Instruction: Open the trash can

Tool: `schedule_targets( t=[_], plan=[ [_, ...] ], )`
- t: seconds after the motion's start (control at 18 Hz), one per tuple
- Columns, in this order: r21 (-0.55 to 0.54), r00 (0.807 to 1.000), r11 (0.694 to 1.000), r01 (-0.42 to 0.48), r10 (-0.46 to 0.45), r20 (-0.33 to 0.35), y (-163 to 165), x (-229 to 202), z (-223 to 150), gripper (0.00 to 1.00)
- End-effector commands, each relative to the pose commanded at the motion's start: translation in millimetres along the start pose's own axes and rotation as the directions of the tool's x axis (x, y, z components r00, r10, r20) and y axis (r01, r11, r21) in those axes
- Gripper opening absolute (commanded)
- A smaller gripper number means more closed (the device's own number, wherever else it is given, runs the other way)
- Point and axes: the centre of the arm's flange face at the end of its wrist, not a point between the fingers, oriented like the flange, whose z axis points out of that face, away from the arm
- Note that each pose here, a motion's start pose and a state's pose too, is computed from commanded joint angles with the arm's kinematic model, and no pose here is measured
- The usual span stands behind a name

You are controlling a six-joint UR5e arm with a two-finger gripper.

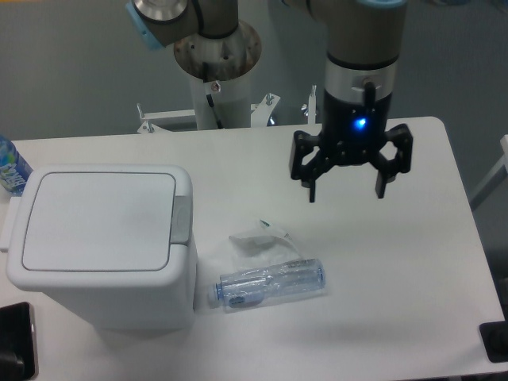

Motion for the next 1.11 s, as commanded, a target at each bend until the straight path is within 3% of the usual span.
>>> schedule_targets(
  t=[0.28,0.44,0.72,0.89,1.11],
  plan=[
    [0.021,1.000,1.000,0.018,-0.018,0.012,-0.4,-3.0,-11.7,1.00],
    [0.042,0.991,0.990,0.136,-0.137,0.008,0.6,-5.2,-19.4,1.00],
    [0.122,0.973,0.966,0.227,-0.231,0.020,-9.0,-6.3,-16.6,1.00],
    [0.125,0.952,0.945,0.302,-0.306,0.010,-10.2,-8.4,-9.6,1.00],
    [0.120,0.955,0.948,0.297,-0.296,-0.023,-13.9,-2.6,0.5,1.00]
  ],
)
